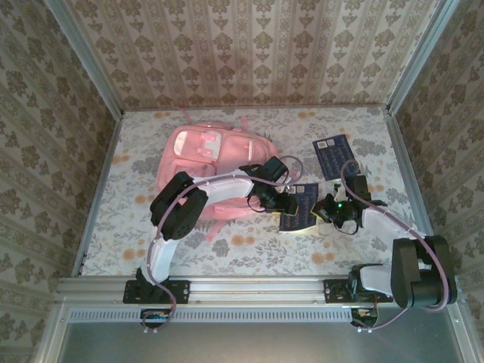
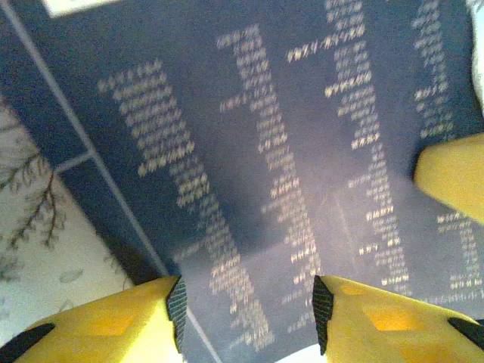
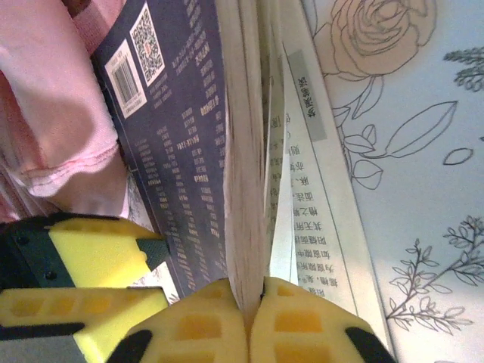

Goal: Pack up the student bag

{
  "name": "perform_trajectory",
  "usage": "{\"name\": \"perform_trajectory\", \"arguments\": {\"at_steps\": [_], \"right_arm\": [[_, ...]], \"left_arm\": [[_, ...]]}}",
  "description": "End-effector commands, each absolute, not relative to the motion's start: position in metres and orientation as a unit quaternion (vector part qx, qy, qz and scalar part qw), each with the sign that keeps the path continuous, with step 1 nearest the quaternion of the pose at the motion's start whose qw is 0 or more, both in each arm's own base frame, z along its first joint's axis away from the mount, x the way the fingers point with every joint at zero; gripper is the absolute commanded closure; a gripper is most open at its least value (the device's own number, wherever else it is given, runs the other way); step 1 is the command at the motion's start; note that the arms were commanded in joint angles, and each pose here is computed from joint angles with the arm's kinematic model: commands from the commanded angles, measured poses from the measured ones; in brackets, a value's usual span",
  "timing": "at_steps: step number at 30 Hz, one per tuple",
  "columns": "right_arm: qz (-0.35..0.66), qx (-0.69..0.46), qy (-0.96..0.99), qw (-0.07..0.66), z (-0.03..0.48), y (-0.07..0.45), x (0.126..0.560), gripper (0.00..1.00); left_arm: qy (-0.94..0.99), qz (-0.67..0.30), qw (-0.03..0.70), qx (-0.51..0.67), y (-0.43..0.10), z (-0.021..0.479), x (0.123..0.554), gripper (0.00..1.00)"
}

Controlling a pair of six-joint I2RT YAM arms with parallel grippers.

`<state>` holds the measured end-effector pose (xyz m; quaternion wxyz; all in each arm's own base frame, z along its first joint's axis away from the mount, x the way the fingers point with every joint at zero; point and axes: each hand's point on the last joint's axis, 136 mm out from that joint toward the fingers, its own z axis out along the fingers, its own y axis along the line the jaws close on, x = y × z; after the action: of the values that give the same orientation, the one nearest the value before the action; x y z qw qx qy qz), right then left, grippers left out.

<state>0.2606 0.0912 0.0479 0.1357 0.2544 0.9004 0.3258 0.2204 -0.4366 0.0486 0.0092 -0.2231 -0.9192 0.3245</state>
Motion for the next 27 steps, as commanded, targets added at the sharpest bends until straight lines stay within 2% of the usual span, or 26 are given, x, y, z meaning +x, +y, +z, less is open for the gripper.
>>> {"name": "perform_trajectory", "arguments": {"at_steps": [1, 5, 11, 17, 27], "right_arm": [[0.295, 0.246, 0.907, 0.174, 0.066, 0.081, 0.266, 1.00], [0.285, 0.243, 0.901, 0.217, 0.091, 0.073, 0.269, 1.00], [0.329, 0.207, 0.877, 0.283, 0.144, 0.082, 0.280, 1.00], [0.394, 0.150, 0.836, 0.351, 0.204, 0.098, 0.290, 1.00], [0.519, 0.073, 0.763, 0.378, 0.265, 0.132, 0.292, 1.00]], "left_arm": [[-0.900, 0.359, -0.021, -0.244, -0.437, 0.109, 0.222, 0.48], [-0.892, 0.373, -0.064, -0.247, -0.428, 0.152, 0.229, 0.44], [-0.887, 0.391, -0.114, -0.217, -0.399, 0.199, 0.252, 0.39], [-0.886, 0.412, -0.124, -0.173, -0.377, 0.211, 0.276, 0.35], [-0.861, 0.476, -0.093, -0.151, -0.394, 0.209, 0.285, 0.31]]}}
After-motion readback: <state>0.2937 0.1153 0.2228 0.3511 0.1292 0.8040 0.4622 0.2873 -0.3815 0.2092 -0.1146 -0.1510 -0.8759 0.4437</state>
